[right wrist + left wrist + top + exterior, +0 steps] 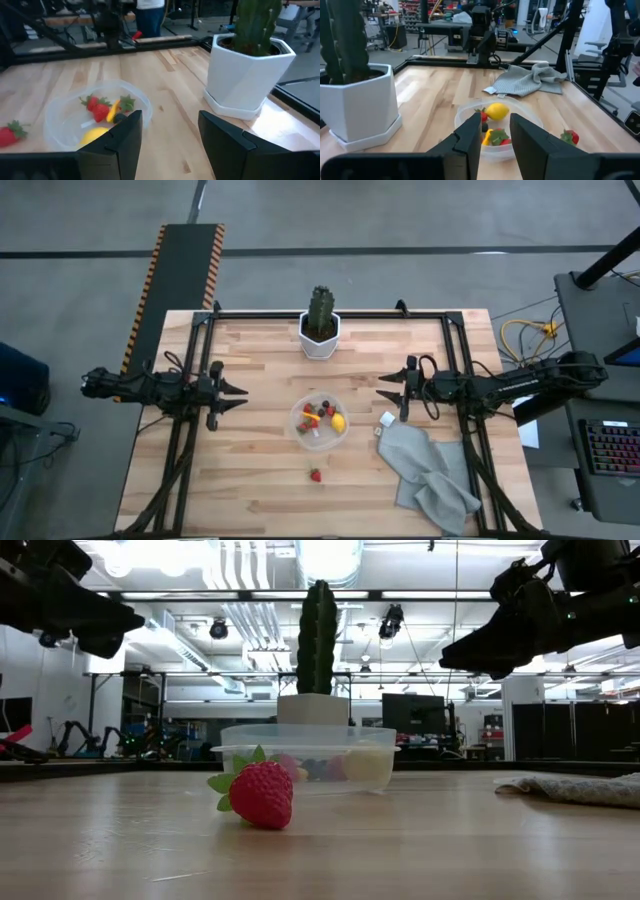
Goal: Pick and placing Produce into tupperware
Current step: Put the red strawberry into the transparent container, then return to Home Position
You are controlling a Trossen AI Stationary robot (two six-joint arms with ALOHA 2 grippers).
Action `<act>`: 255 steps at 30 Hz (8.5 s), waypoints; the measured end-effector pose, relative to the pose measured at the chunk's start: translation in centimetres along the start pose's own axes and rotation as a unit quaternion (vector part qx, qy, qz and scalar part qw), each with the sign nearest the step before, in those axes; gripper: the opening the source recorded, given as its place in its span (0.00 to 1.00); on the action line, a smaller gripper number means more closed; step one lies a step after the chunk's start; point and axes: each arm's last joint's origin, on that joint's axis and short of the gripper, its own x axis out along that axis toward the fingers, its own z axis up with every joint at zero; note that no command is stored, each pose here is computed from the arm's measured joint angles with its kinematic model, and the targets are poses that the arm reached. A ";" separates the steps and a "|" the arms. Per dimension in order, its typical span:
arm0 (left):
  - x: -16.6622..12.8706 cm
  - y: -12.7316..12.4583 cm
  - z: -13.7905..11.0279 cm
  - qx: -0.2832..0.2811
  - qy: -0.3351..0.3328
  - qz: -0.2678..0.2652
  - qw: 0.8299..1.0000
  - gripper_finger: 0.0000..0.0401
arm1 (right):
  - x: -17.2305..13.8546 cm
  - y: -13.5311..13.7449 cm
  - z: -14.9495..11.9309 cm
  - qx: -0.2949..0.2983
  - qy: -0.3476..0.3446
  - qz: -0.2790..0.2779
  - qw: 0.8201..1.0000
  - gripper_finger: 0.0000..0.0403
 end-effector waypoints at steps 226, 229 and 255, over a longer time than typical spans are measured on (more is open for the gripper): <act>-0.4 -0.9 4.1 0.077 -0.123 -0.111 0.983 0.22 | 23.0 23.1 13.2 -0.210 0.255 -0.162 0.930 0.59; -1.1 -1.1 5.7 0.069 -0.196 -0.158 0.965 0.22 | 21.1 24.1 15.7 -0.247 0.224 -0.131 0.934 0.58; -3.3 0.1 9.3 0.149 -0.137 0.014 0.979 0.22 | -5.8 8.1 12.3 -0.167 -0.116 0.175 0.963 0.35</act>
